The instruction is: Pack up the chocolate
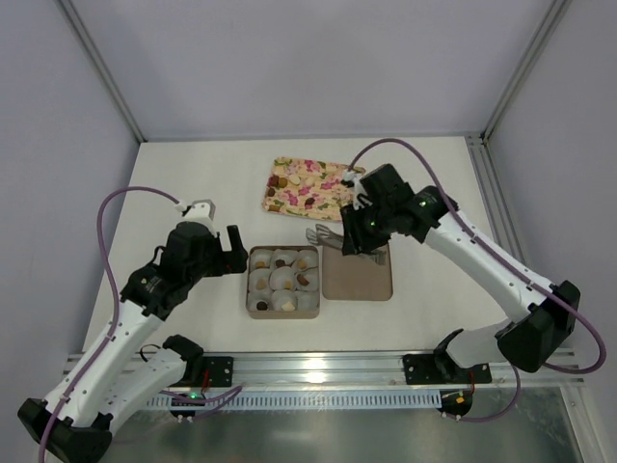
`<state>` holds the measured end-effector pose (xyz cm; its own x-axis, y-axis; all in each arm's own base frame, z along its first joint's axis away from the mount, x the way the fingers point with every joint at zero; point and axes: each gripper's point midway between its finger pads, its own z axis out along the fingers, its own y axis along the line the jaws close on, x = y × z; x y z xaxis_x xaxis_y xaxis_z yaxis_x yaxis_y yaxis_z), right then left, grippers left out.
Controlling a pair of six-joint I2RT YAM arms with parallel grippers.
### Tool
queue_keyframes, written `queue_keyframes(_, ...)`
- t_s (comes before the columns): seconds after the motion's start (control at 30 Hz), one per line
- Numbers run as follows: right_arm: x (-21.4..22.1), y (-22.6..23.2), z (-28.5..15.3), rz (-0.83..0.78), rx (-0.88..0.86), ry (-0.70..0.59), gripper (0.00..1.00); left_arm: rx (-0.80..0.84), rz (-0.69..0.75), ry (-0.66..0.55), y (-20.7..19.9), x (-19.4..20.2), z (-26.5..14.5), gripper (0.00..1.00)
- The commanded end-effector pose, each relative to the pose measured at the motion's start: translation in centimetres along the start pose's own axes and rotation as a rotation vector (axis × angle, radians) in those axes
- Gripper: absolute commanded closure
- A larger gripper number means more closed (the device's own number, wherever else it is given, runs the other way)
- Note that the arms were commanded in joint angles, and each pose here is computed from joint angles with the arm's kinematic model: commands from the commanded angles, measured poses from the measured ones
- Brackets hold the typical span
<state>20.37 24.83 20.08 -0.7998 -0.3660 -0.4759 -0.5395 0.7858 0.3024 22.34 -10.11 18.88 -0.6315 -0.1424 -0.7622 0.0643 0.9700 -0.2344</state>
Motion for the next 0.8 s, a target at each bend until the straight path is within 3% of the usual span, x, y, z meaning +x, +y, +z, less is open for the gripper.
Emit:
queue_keyframes(0.0,-3.5,-4.0,-2.8,0.081,0.057,-0.162,0.59,0.020,-0.001,-0.021,-0.2,-0.4,-0.3,0.00)
queue_keyframes(0.27,-7.7,-21.7,-3.1,0.494,0.385,-0.348,0.59,0.060,0.006,-0.010,-1.0,-0.3,-0.4,0.00)
queue_keyframes(0.33,-9.0,-24.4,-3.5,0.536,0.432,-0.385,0.59,0.069,0.009,-0.007,-1.1,-0.2,-0.4,0.00)
queue_keyframes(0.5,-9.2,-32.6,-1.6,0.643,0.579,-0.351,0.59,0.082,0.013,-0.001,-1.4,-0.1,-0.4,0.00)
queue_keyframes(0.77,-7.9,-38.0,1.4,0.699,0.617,-0.242,0.49,0.086,0.015,0.006,-1.4,0.0,-0.2,0.00)
